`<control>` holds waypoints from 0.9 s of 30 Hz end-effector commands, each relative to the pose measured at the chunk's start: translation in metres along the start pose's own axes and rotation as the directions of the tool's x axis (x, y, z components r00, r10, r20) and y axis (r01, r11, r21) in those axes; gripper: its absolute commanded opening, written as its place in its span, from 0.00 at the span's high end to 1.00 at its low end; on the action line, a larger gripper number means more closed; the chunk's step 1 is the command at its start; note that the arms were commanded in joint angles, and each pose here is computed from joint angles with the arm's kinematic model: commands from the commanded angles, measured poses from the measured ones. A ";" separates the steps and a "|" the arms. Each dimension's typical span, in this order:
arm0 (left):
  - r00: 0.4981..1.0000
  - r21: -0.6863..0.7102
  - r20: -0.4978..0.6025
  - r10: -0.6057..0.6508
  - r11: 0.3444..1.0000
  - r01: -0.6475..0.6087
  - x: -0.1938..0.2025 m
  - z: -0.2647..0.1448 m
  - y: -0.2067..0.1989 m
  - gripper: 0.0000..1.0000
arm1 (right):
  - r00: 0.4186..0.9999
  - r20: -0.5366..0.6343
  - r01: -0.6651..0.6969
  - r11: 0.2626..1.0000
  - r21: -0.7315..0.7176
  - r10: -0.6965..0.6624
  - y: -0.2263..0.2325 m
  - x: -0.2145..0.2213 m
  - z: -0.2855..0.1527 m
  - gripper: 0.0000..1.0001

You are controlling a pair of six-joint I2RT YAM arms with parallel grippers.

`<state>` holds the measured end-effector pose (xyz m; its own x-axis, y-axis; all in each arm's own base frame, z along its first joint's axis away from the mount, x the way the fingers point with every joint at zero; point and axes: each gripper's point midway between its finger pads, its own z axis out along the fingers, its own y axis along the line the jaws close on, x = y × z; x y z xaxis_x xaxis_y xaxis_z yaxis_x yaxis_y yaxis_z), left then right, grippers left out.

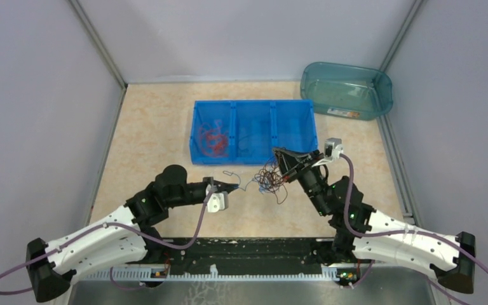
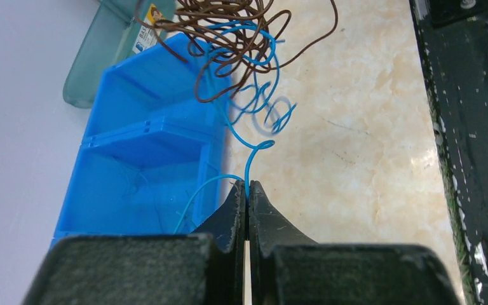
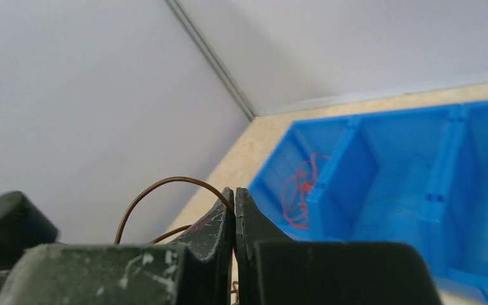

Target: Untangle the cables

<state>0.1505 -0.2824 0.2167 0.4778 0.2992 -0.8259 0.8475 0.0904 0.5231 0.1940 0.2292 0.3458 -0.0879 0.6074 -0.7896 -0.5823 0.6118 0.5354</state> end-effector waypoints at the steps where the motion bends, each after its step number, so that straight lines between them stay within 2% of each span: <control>1: 0.989 0.070 0.016 0.147 0.987 -0.147 -0.016 -0.017 -0.004 1.00 | 0.989 -0.108 0.121 0.976 0.181 -0.103 -0.053 0.033 -0.020 1.00; 5: 0.954 0.041 0.100 0.282 0.957 -0.287 -0.044 -0.027 0.005 1.00 | 0.968 -0.228 0.160 0.955 0.250 -0.102 -0.085 0.073 -0.041 1.00; 9: 0.876 -0.071 0.151 0.457 0.889 -0.452 -0.080 -0.035 0.033 1.00 | 0.945 -0.320 0.169 0.945 0.282 -0.073 -0.105 0.107 -0.059 1.00; 14: 0.817 -0.235 0.169 0.551 0.828 -0.510 -0.134 -0.039 0.083 1.00 | 0.924 -0.375 0.187 0.946 0.266 -0.077 -0.114 0.132 -0.068 1.00; 19: 0.806 -0.334 0.213 0.552 0.816 -0.471 -0.184 -0.042 0.120 1.00 | 0.882 -0.456 0.192 0.974 0.121 -0.117 -0.090 0.149 -0.065 0.62; 21: 0.804 -0.341 0.227 0.550 0.818 -0.463 -0.195 -0.042 0.127 1.00 | 0.865 -0.478 0.212 0.975 0.068 -0.154 -0.080 0.146 -0.063 0.56; 22: 0.801 -0.348 0.235 0.551 0.817 -0.460 -0.201 -0.041 0.130 1.00 | 0.863 -0.476 0.216 0.975 0.046 -0.168 -0.075 0.142 -0.061 0.56; 24: 0.803 -0.366 0.251 0.540 0.821 -0.438 -0.209 -0.041 0.137 1.00 | 0.875 -0.452 0.213 0.976 0.039 -0.173 -0.070 0.130 -0.058 0.62; 27: 0.834 -0.367 0.253 0.490 0.846 -0.386 -0.212 -0.032 0.147 1.00 | 0.902 -0.402 0.185 0.982 0.033 -0.156 -0.062 0.113 -0.055 0.71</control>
<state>0.1617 -0.2966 0.4517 0.8896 0.0837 -0.4491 0.4172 0.2515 0.8733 0.1754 0.2253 0.1460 -0.3937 0.1420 -0.9082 -0.5016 0.7948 0.3417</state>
